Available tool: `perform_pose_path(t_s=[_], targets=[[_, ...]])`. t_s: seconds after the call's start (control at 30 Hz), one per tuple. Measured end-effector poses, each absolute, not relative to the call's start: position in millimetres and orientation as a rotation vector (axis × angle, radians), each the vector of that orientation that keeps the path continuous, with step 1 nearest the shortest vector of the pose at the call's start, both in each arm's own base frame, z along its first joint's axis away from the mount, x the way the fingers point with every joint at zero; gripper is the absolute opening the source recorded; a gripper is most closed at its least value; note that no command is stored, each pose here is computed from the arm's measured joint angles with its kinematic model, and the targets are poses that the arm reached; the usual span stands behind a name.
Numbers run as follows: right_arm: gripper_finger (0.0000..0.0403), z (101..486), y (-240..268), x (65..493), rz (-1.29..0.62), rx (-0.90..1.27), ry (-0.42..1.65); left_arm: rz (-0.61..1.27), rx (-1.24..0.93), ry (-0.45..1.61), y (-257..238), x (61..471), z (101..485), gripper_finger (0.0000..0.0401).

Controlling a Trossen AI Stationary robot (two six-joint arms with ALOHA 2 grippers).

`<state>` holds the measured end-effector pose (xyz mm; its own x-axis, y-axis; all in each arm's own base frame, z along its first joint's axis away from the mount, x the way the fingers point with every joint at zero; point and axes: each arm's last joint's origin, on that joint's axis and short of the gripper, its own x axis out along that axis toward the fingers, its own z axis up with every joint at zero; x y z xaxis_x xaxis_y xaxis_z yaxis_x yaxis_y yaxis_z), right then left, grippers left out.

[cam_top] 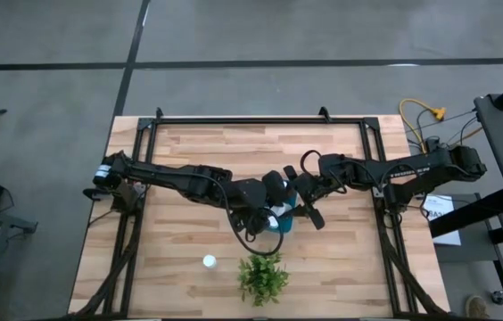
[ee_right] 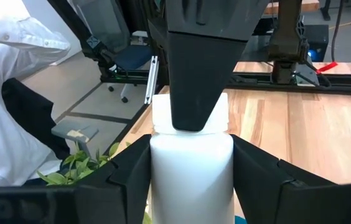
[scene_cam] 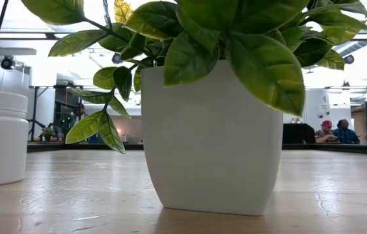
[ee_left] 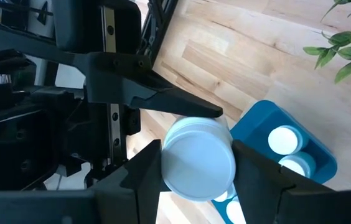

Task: Pick and place pill bottles into a basket
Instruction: Put the white pill bottle into the blue bin

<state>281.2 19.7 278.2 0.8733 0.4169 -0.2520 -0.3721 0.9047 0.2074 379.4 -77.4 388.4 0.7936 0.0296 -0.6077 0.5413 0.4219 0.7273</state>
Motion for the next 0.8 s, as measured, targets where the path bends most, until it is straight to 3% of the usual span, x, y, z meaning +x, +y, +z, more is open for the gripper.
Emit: perform_pose_path(t_s=[0.57,0.8], targets=[[0.0287,276,14,283,0.273,0.173,0.308,-0.321,1.106,0.610,-76,378,390,0.0148],[0.0304,271,6,283,0.225,0.183,0.348,-0.299,1.068,0.687,-69,376,385,0.0148]])
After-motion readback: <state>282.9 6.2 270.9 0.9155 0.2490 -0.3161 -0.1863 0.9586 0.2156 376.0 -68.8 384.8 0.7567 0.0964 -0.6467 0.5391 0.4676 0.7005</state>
